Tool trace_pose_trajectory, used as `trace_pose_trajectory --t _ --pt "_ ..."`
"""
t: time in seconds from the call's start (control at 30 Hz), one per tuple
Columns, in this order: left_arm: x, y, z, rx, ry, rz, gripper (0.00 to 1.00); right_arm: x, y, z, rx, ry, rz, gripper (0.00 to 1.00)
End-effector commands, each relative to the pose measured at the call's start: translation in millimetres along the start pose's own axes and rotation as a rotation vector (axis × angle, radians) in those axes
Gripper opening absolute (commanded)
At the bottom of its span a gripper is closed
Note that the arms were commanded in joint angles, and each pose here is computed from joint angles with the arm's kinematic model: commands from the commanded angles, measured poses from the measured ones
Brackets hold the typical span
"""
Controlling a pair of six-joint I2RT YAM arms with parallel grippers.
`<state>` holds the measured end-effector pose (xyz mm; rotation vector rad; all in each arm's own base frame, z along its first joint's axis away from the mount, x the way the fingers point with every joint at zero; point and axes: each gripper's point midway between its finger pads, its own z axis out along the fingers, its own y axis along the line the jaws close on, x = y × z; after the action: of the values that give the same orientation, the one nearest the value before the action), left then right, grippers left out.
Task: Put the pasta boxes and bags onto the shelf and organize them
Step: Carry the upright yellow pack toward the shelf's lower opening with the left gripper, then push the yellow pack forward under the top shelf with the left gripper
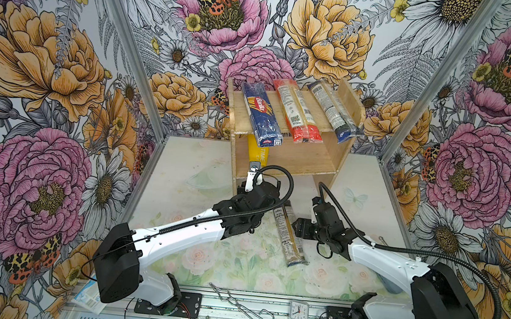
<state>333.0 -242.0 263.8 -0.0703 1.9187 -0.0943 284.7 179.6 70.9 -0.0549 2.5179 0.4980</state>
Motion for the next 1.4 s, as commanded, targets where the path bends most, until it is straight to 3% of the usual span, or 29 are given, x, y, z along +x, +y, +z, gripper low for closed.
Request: trace_pose_trajectory --t 0.0,0.5,1.37 --pt "-63 -7 -10 0.025 -0.155 -0.155 0.00 -9 2 -2 -0.004 -0.030 -0.012 0.77" --pt "-67 -15 6 -0.012 -0.163 -0.138 0.00 -10 3 -3 -0.009 -0.034 -0.011 0.77" --pt "-69 6 20 -0.049 -0.165 -0.159 0.00 -12 6 3 -0.013 -0.017 -0.017 0.77"
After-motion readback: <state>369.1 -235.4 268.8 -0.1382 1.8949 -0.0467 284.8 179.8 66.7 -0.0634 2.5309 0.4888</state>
